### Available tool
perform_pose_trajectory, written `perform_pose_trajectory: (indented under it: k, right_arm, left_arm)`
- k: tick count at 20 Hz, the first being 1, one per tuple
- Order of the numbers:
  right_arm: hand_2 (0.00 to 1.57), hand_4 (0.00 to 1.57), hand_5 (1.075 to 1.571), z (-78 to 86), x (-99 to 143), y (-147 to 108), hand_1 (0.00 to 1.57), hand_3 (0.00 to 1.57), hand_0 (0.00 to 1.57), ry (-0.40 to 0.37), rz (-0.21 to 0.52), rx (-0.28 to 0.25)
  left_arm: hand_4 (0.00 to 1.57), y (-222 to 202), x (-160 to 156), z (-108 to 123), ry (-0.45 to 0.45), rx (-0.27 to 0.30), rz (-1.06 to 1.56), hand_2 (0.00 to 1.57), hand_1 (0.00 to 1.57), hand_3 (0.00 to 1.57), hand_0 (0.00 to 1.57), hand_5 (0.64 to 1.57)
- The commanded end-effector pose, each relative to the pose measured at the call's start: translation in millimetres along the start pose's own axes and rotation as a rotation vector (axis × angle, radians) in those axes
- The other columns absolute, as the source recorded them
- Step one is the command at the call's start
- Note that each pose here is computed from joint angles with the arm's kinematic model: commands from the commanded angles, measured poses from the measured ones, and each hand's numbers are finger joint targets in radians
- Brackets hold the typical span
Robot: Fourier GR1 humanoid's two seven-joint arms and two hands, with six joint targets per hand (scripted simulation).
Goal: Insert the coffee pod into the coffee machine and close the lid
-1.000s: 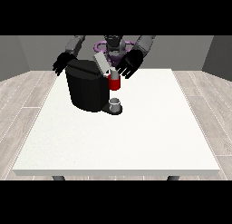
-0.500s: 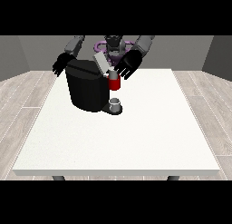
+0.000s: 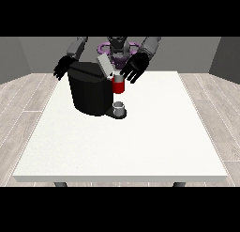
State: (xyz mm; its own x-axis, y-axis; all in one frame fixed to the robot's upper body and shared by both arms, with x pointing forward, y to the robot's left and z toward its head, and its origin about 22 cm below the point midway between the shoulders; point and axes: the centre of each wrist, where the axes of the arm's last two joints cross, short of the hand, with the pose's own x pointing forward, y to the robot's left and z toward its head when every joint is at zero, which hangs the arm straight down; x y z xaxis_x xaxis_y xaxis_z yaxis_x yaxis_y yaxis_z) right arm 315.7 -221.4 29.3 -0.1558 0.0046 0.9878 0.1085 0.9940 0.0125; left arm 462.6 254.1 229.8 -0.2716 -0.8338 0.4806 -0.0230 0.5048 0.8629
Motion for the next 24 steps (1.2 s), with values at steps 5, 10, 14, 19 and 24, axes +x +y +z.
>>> perform_pose_trajectory:
  k: [5,10,14,19,24]
  right_arm:
    - [0.0,0.43,1.571,4.4,-0.3,17.7,0.0,0.0,0.0,-0.006,0.004,0.01]
    - [0.0,0.46,1.571,8.7,0.2,25.4,0.0,0.0,0.0,-0.018,0.0,0.009]
    - [0.0,0.41,1.571,3.1,-15.1,3.3,0.0,0.0,0.0,0.015,0.017,-0.045]
    - [0.0,0.35,1.571,-6.4,-6.6,-10.2,0.0,0.0,0.0,0.024,0.003,-0.031]
    - [0.0,0.39,1.571,23.1,-35.2,-18.5,0.0,0.0,0.0,0.102,0.011,-0.047]
  left_arm:
    - [0.37,-10.6,-2.0,0.1,0.0,0.004,-0.023,1.09,1.02,0.9,1.02,1.571]
    - [0.0,-13.6,-15.5,5.8,-0.002,-0.095,-0.103,0.0,0.0,0.0,0.0,1.571]
    - [0.0,4.7,-3.4,3.1,-0.038,-0.113,-0.129,0.0,0.0,0.0,0.0,1.571]
    - [0.0,1.6,4.8,-1.1,-0.039,-0.103,-0.08,0.0,0.0,0.0,0.0,1.571]
    - [0.0,-34.9,-20.4,13.2,-0.014,-0.147,-0.1,0.0,0.0,0.0,0.0,1.571]
